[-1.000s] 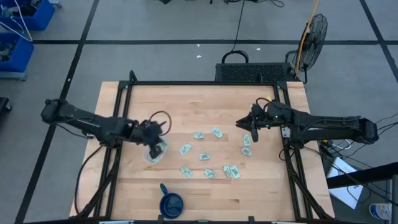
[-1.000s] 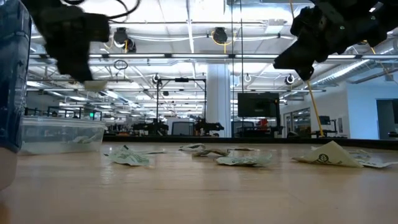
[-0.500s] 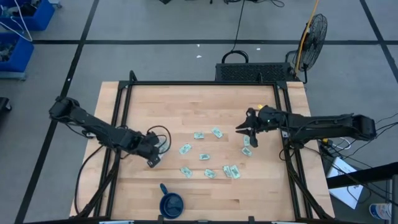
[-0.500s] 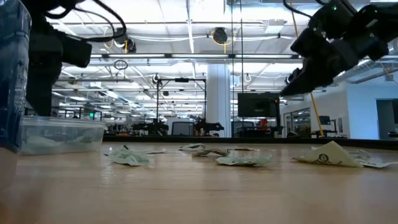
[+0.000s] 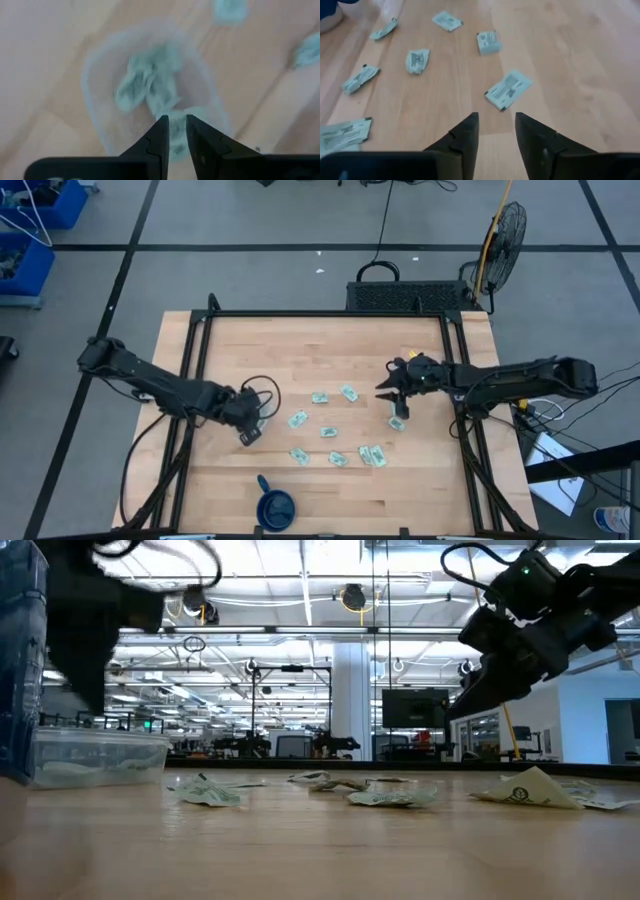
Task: Pick and place Stevia / Truvia into bins
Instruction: Put the stevia packet into the transparent container
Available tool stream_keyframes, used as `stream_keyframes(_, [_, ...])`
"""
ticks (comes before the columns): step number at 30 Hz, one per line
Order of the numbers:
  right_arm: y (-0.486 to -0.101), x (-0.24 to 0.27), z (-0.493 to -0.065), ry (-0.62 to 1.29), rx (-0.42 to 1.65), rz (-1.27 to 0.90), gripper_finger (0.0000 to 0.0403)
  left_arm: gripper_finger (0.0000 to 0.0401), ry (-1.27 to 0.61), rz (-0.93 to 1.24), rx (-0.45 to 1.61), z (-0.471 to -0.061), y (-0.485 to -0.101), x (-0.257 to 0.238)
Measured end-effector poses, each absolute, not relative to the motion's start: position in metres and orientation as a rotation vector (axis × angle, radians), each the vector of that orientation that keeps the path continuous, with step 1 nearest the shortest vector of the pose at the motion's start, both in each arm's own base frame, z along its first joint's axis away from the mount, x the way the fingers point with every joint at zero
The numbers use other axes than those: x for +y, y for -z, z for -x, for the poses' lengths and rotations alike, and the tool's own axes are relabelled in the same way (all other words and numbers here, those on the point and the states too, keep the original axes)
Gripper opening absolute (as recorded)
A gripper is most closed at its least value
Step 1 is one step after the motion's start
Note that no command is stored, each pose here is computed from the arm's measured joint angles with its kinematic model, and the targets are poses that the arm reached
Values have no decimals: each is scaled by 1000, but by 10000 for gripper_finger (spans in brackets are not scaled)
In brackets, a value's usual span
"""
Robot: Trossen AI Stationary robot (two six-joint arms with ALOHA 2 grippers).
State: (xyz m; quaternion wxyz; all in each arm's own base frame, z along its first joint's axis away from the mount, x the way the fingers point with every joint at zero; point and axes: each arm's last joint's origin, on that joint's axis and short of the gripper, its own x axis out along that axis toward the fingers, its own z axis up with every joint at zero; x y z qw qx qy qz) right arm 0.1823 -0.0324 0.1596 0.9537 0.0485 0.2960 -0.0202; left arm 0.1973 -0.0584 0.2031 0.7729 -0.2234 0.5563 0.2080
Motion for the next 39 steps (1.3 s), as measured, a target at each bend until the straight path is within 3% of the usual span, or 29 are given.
stream_keyframes(12, [-139,-21,-162,230,977,-62,148,56,-446,180,839,-230,-256,-44])
stream_keyframes(25, [-100,-19,-141,247,920,-91,137,56,-444,141,807,-234,-259,-40])
stream_keyframes(29, [-99,-18,-141,233,874,-75,114,56,-443,141,807,-234,-259,-40])
stream_keyframes(36, [-102,-19,-146,215,809,-37,21,56,-452,160,802,-234,-259,-40])
stream_keyframes(39, [-109,-20,-152,223,714,-15,6,56,-458,159,794,-235,-259,-40])
